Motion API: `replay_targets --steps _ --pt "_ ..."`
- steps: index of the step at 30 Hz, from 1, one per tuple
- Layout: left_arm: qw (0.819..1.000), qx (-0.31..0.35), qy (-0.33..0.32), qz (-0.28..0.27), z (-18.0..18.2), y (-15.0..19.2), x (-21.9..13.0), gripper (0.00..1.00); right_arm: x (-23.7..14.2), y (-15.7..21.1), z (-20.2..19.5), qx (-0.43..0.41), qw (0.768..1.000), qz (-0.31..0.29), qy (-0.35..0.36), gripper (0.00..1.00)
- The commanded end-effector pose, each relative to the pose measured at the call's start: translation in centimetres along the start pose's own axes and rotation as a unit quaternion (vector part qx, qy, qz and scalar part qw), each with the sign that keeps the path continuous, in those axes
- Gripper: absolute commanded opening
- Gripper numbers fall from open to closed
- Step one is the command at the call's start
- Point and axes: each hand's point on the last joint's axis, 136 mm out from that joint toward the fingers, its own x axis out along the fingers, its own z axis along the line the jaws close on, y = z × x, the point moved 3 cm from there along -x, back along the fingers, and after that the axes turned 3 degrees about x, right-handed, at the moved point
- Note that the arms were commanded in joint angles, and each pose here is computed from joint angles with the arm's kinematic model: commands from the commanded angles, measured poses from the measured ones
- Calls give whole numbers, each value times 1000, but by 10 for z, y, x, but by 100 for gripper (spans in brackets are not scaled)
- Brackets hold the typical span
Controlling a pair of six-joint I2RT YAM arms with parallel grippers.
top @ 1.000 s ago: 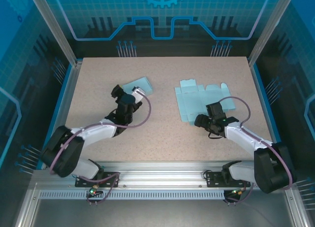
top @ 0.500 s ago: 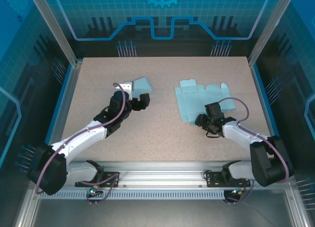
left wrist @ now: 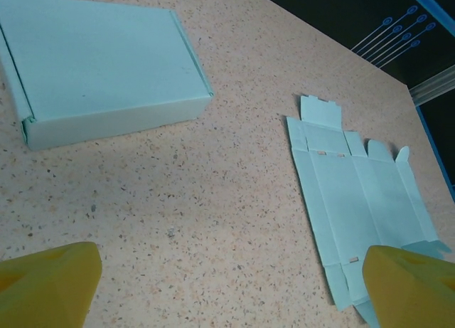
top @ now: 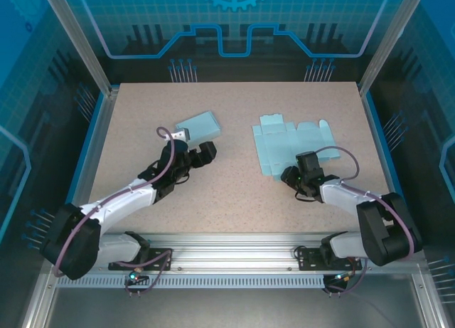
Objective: Fold the paper box
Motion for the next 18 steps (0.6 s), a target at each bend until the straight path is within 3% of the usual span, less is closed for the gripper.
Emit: replay_targets --steps 1,7,18 --pt "1000 -17 8 7 0 8 3 96 7 -6 6 15 1000 -9 -17 43" --pt "999 -38 6 26 3 19 11 96 23 -4 17 19 999 11 -37 18" --pt "994 -66 27 88 -2 49 32 95 5 14 38 93 990 20 -106 0"
